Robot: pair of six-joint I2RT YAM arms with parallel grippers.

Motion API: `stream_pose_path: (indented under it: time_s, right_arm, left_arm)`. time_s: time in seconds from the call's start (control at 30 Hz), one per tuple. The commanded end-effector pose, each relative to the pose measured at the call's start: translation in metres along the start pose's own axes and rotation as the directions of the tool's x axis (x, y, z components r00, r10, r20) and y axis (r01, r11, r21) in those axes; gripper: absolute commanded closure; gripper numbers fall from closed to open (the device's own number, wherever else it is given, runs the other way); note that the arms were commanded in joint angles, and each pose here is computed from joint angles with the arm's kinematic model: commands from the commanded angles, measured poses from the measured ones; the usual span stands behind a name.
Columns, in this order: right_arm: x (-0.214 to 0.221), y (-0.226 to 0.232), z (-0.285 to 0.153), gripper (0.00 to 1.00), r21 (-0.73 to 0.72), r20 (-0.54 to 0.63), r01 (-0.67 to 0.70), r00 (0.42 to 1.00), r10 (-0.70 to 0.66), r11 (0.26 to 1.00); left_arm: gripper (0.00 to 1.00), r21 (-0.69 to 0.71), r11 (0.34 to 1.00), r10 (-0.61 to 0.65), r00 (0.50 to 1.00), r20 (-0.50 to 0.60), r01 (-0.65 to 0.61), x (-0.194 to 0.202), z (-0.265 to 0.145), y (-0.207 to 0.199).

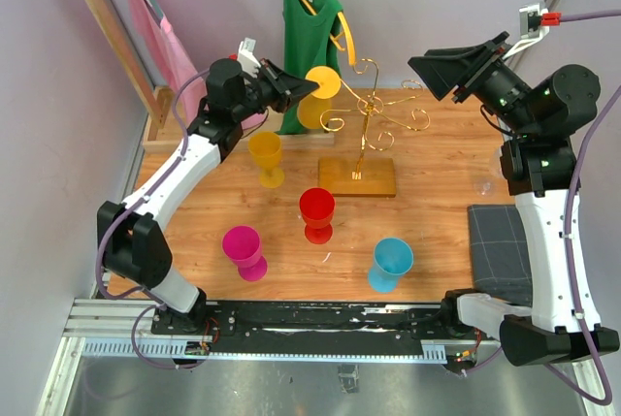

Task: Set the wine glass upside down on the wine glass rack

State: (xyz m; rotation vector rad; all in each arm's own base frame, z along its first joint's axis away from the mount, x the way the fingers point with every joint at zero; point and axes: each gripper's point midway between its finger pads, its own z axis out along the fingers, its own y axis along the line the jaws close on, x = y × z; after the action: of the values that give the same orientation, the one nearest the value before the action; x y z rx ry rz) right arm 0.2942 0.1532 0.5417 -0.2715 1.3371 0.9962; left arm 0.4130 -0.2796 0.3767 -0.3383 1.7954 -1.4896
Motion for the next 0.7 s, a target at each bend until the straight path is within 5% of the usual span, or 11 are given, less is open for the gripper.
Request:
stream_pose_path:
  time_s: [0.0,0.2,0.43,0.67]
  right_arm:
    - [-0.009,0.001,-0.002,0.38,0.001,0.034,0.029,0.999,-0.029,1.0]
    - [-0.007,0.0,-0.003,0.38,0.006,0.03,0.025,0.999,-0.025,1.0]
    - [-0.003,-0.007,-0.006,0.37,0.05,0.012,0.031,0.999,-0.032,0.998]
    - [0.007,-0.023,-0.011,0.36,0.138,-0.03,0.03,0.999,-0.026,0.99]
  left_arm:
    - [1.0,0.053,0.998,0.02,1.0,-0.012,-0.019,0.003,-0.011,-0.013]
    - [0.97,0.04,0.999,0.017,0.999,-0.03,-0.016,0.009,-0.011,-0.001]
    - [0.69,0.049,0.999,0.012,0.998,-0.054,-0.01,0.015,-0.008,0.006]
    - [0.58,0.057,0.998,0.027,0.997,-0.067,-0.023,0.017,-0.01,0.003]
